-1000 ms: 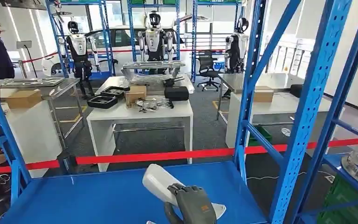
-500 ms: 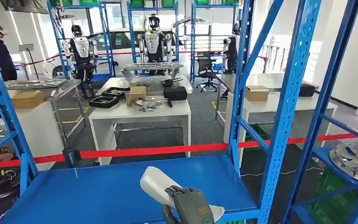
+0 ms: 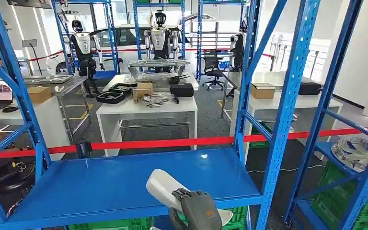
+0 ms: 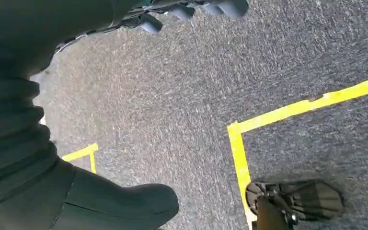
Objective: Take the parts from the cabinet and place them on the table.
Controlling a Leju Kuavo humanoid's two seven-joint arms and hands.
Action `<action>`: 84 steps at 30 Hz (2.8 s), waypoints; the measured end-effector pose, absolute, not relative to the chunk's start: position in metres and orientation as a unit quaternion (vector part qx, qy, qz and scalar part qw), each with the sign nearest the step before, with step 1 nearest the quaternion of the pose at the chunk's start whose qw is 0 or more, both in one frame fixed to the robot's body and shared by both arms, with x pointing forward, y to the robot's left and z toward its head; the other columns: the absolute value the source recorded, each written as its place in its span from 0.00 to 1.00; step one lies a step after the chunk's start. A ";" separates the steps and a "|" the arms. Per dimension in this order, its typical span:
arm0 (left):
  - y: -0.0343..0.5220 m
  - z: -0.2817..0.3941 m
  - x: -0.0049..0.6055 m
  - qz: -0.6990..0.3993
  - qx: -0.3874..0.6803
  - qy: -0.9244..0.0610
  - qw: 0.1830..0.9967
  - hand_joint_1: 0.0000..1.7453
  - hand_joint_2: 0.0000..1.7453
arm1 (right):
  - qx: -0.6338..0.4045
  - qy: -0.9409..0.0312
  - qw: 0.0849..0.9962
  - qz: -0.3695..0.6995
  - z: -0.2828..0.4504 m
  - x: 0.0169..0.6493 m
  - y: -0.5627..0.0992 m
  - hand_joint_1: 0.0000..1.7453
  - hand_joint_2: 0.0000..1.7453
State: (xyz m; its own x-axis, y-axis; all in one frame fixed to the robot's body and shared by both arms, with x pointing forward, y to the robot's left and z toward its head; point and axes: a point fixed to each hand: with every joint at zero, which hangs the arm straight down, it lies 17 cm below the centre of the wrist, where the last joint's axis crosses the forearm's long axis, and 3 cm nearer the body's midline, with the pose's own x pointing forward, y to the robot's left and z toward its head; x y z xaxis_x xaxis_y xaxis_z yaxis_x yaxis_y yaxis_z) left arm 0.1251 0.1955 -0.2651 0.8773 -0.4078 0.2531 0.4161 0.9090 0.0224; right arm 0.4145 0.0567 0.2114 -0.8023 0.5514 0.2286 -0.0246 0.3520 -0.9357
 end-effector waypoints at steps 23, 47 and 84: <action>0.202 -0.268 0.115 -0.223 -0.013 -0.120 0.967 0.00 1.00 | -0.176 -0.765 0.286 0.550 0.194 0.412 0.052 1.00 1.00; 0.210 -0.268 0.120 -0.214 -0.003 -0.132 0.968 0.00 1.00 | -0.154 -0.780 0.273 0.541 0.214 0.414 0.066 1.00 1.00; 0.227 -0.274 0.098 -0.184 -0.001 -0.126 0.975 0.00 1.00 | -0.126 -0.770 0.267 0.566 0.204 0.401 0.092 1.00 1.00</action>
